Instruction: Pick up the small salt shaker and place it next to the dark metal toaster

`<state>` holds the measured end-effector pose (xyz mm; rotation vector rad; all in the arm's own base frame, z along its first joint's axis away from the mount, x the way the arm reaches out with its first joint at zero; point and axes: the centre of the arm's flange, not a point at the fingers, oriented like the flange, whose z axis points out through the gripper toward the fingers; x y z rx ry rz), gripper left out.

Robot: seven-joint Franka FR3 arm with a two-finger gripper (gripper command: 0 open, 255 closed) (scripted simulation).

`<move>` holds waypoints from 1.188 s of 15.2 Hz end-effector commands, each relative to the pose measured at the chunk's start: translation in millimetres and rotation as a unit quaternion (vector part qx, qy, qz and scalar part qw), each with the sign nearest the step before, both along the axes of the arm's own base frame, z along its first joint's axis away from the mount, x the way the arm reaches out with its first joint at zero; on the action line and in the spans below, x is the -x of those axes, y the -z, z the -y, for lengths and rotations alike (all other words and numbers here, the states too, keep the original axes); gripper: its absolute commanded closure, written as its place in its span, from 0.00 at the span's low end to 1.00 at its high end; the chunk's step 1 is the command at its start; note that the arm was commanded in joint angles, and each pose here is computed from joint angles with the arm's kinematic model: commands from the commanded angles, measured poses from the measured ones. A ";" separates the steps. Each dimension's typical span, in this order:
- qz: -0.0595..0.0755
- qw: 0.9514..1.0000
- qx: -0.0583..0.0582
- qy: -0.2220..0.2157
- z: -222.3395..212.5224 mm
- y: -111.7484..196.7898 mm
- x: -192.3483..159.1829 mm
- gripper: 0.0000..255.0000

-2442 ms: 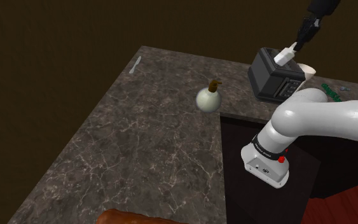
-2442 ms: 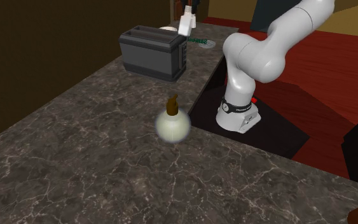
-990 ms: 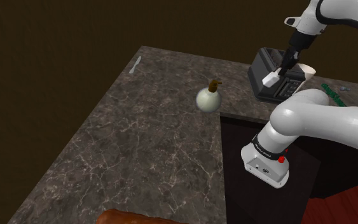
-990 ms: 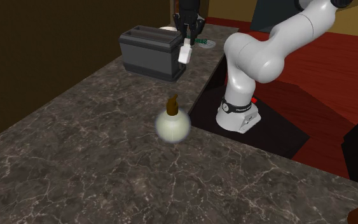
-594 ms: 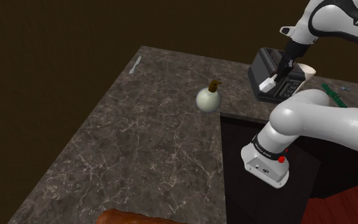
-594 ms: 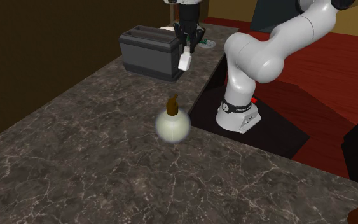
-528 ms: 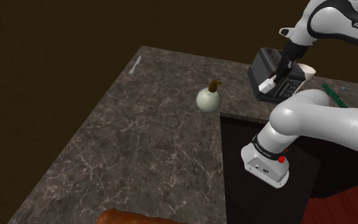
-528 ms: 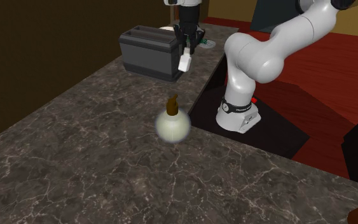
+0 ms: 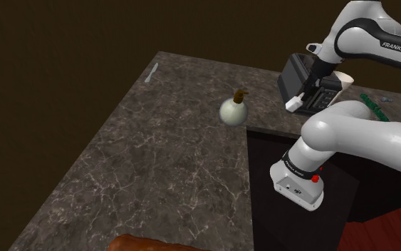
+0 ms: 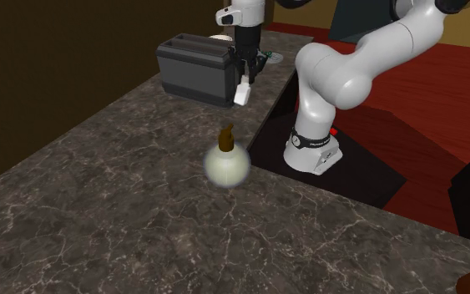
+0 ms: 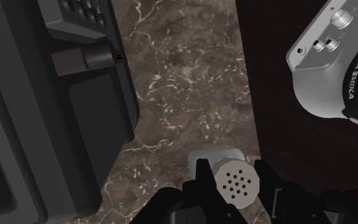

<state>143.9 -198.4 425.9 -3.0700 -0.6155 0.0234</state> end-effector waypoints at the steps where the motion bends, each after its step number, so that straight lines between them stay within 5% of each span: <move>1: 0.000 1.000 0.000 0.000 0.8 9.8 0.1 1.00; 11: 0.000 1.000 0.000 0.000 0.8 62.6 0.1 1.00; 18: 0.000 1.000 0.000 0.000 0.8 62.5 0.1 1.00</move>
